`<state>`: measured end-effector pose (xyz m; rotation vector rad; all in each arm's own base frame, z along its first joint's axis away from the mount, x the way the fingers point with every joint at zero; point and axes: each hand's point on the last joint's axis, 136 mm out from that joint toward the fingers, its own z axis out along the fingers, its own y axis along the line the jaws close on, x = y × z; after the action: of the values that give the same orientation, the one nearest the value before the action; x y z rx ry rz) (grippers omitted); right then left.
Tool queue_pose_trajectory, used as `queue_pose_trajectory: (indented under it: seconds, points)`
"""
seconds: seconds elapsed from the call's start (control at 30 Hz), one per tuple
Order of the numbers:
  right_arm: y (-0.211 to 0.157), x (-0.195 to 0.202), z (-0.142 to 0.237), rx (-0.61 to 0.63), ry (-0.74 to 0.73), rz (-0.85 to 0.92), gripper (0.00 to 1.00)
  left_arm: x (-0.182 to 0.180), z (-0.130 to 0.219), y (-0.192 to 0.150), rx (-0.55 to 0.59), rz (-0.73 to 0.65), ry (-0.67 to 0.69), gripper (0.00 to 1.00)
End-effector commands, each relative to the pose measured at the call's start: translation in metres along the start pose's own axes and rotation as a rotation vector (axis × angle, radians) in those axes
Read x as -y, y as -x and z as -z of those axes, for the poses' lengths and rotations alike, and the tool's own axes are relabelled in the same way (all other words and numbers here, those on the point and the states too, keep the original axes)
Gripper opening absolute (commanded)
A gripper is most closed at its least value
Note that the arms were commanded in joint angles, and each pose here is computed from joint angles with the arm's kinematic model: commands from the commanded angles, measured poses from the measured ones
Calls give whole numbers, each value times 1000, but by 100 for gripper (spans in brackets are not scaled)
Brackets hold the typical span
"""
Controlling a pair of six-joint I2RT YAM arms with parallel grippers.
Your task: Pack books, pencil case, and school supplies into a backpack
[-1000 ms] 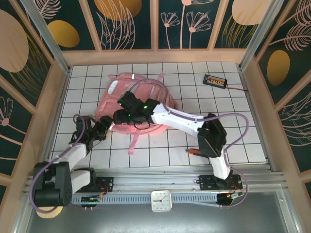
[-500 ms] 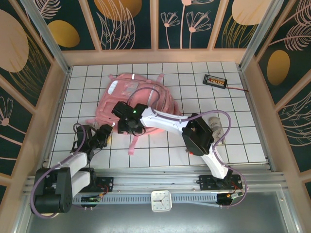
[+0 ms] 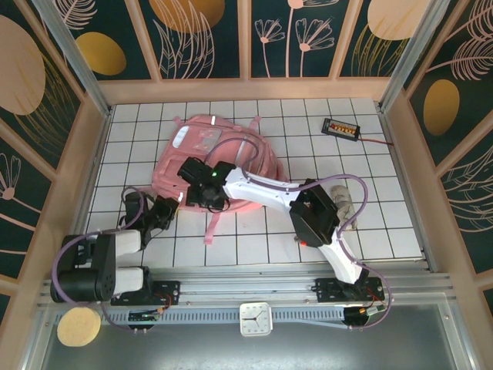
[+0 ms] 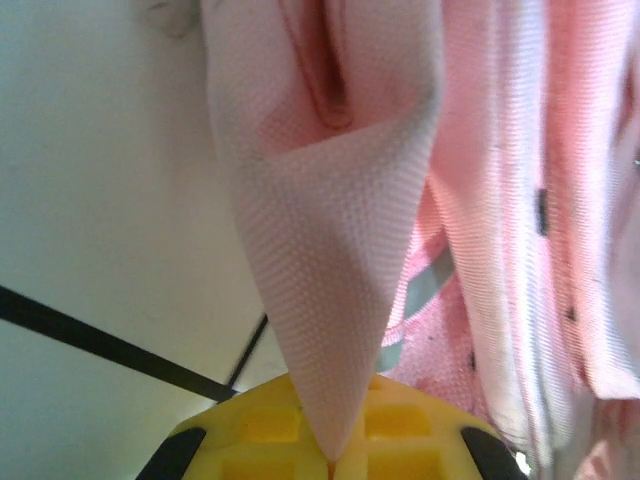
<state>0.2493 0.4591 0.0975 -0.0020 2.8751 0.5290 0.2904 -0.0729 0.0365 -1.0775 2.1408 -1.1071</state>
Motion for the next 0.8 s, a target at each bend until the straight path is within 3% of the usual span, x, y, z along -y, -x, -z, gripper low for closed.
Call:
queue_pose_trajectory:
  seconds: [0.0,0.13,0.37,0.77]
  points:
    - [22,-11,19,42,30,-49,65,53,14,10,38,-124,-143,0]
    - [30,-6,19,51,3,-48,65,80,33,5,36,-156,-232,0]
    - [35,-6,7,24,-8,-36,64,61,38,-16,-4,-116,-267,0]
    - [28,0,-17,-8,-93,22,63,94,45,-14,-5,-144,-352,0]
